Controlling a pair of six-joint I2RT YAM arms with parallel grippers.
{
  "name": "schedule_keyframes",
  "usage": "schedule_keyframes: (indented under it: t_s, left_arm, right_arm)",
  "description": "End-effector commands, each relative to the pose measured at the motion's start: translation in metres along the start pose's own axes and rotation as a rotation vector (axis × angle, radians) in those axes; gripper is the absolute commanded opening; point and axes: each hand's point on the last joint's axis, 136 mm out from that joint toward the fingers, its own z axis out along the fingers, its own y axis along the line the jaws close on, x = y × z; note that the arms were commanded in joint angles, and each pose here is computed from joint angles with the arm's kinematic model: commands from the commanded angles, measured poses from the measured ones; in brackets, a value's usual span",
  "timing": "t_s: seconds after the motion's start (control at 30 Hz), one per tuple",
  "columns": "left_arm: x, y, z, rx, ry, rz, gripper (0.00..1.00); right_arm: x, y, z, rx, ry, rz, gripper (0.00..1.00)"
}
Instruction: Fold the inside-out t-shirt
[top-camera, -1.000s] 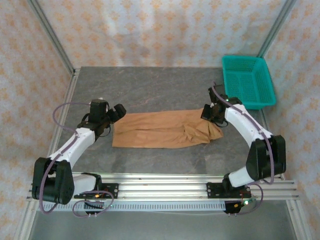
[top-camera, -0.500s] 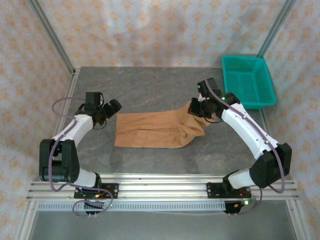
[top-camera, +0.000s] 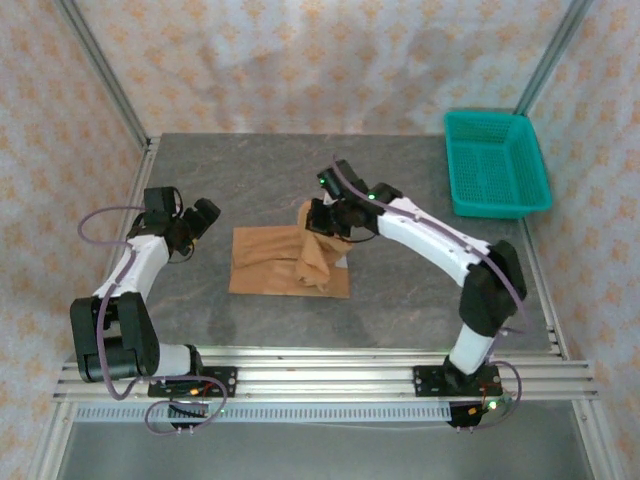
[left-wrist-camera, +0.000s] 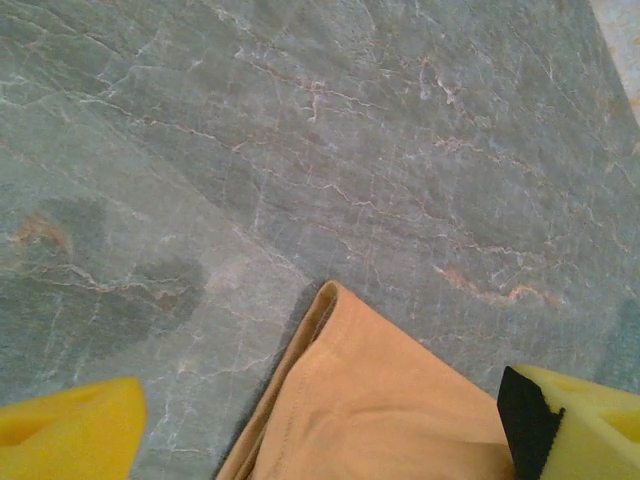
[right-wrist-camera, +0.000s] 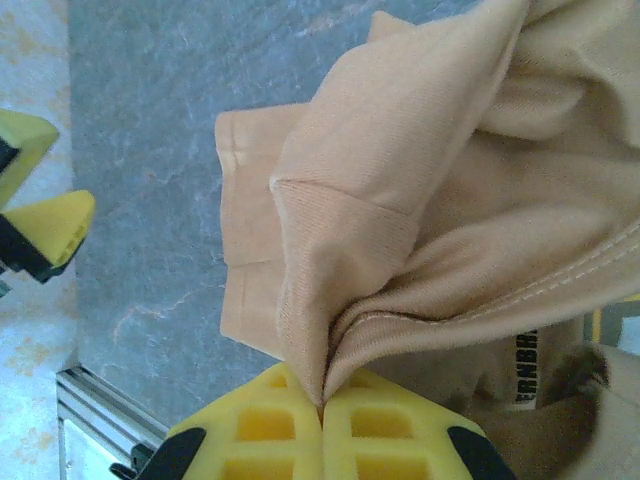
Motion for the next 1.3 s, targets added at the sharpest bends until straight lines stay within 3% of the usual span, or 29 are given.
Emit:
schedule_keyframes:
  t_s: [0.0, 0.1, 0.13, 0.23, 0.27, 0.3, 0.43, 0.53, 0.63, 0.73, 0.87, 1.0, 1.13, 1.27]
  left_arm:
    - [0.005, 0.007, -0.007, -0.012, 0.016, -0.008, 0.92]
    - [0.004, 0.009, -0.008, -0.015, 0.020, -0.006, 0.92]
    - [0.004, 0.010, -0.009, -0.018, 0.021, -0.006, 0.92]
    - [0.004, 0.015, -0.010, -0.026, 0.020, -0.012, 0.92]
    - [0.004, 0.016, -0.011, -0.027, 0.016, -0.015, 0.92]
    - [0.004, 0.017, -0.012, -0.027, 0.011, -0.016, 0.92]
    - [0.005, 0.016, -0.023, -0.020, -0.012, 0.004, 0.90]
    - [0.008, 0.009, -0.034, 0.023, -0.031, 0.035, 0.87]
    - [0.020, -0.006, -0.042, 0.087, -0.027, 0.070, 0.82]
    - [0.043, -0.036, -0.046, 0.136, -0.016, 0.165, 0.80]
    - [0.087, -0.093, -0.045, 0.197, 0.039, 0.320, 0.79]
    - [0.133, -0.143, -0.033, 0.225, 0.103, 0.431, 0.79]
    - [0.164, -0.167, -0.002, 0.122, 0.183, 0.575, 0.79]
    - [0.164, -0.144, 0.027, -0.118, 0.288, 0.662, 0.66]
  right_arm:
    - [-0.012, 0.033, 0.014, -0.061, -0.031, -0.016, 0.00]
    - [-0.007, 0.043, 0.042, -0.044, 0.012, -0.035, 0.04]
    - [-0.005, 0.047, 0.050, -0.043, 0.029, -0.040, 0.14]
    - [0.009, 0.066, 0.074, -0.050, 0.100, -0.062, 0.57]
    - [0.013, 0.074, 0.078, -0.052, 0.116, -0.077, 0.68]
    - [0.016, 0.084, 0.078, -0.064, 0.121, -0.092, 0.72]
    - [0.014, 0.106, 0.060, -0.080, 0.105, -0.132, 0.75]
    - [0.000, 0.086, 0.028, 0.007, 0.024, -0.149, 0.75]
    - [-0.011, 0.034, 0.002, 0.087, -0.052, -0.094, 0.64]
    - [-0.013, -0.026, -0.005, 0.061, -0.078, 0.046, 0.51]
    - [-0.010, -0.117, -0.019, 0.122, -0.107, 0.214, 0.51]
    - [-0.009, -0.180, -0.044, 0.188, -0.168, 0.331, 0.51]
    - [-0.009, -0.196, -0.059, 0.182, -0.209, 0.356, 0.51]
    - [-0.006, -0.196, -0.060, 0.178, -0.194, 0.352, 0.51]
